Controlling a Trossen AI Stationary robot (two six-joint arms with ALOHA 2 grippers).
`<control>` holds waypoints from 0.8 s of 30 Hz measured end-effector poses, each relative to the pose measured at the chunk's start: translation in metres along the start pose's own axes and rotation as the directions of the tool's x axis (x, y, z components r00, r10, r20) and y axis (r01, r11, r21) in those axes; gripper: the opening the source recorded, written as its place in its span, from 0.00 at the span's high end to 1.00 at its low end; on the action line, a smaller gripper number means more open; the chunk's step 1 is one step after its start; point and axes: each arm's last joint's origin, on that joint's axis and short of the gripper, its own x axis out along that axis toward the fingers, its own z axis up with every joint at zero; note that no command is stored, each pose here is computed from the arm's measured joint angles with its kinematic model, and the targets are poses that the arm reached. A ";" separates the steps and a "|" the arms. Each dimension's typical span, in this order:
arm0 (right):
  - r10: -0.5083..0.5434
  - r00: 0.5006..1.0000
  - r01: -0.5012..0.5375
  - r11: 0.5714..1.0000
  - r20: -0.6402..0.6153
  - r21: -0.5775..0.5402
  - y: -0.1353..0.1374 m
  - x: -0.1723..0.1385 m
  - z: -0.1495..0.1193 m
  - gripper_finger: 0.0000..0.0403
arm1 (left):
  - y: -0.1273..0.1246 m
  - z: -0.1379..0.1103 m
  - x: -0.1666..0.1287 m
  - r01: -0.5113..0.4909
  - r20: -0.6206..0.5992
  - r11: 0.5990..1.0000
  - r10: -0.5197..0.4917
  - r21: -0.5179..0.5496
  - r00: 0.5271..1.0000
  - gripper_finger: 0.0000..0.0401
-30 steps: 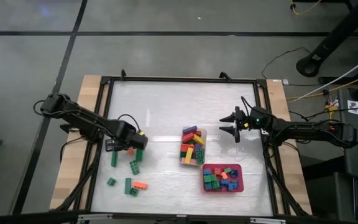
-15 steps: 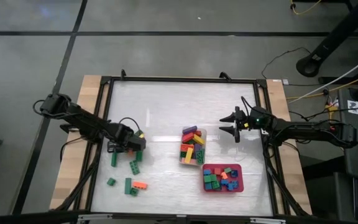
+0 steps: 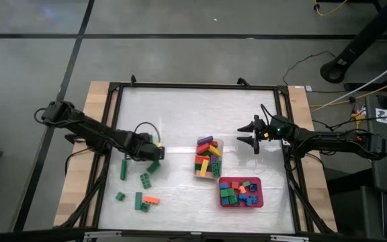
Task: Sort blocks by size
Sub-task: Put the orange rectangular game piece into the transparent bin
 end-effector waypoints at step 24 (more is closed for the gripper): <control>0.000 1.000 0.000 1.000 -0.002 0.001 0.000 0.000 0.000 0.47 | -0.153 0.052 0.032 0.596 0.227 0.454 -0.879 0.662 0.418 0.80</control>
